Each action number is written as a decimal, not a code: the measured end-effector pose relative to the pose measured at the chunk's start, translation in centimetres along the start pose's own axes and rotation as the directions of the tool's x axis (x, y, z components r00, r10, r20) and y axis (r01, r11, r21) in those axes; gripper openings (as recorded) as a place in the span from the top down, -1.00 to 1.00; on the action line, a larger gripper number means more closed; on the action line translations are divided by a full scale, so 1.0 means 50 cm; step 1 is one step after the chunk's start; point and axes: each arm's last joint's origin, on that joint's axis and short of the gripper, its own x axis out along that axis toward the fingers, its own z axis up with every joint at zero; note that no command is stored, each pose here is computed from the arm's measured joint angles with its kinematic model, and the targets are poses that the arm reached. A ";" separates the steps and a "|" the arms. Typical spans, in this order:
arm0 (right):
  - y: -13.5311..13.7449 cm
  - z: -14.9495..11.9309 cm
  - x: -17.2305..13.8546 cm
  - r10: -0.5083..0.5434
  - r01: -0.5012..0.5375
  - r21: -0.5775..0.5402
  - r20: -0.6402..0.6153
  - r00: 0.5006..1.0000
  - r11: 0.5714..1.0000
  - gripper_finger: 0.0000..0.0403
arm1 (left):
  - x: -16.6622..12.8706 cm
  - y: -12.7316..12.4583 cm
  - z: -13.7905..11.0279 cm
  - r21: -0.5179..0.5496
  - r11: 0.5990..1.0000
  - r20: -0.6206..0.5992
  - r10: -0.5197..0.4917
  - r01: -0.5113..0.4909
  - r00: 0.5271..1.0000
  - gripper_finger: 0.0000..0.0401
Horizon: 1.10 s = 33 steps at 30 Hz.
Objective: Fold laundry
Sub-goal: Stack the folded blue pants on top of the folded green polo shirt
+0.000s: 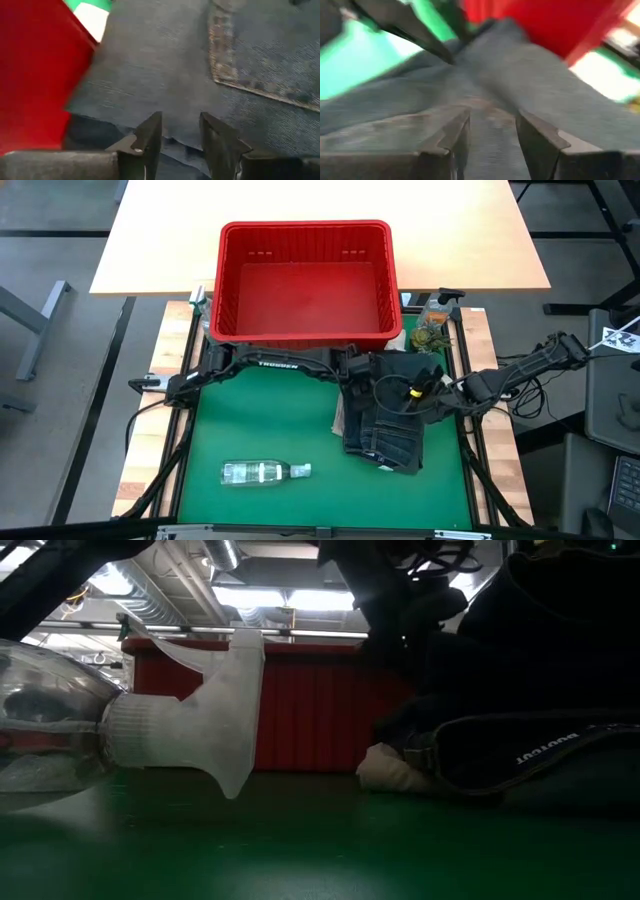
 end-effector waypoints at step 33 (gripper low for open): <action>-0.055 -0.040 0.017 -0.231 0.238 0.070 -0.101 0.968 0.969 0.21 | 0.009 0.040 0.012 -0.054 0.998 0.015 0.034 -0.034 0.999 0.37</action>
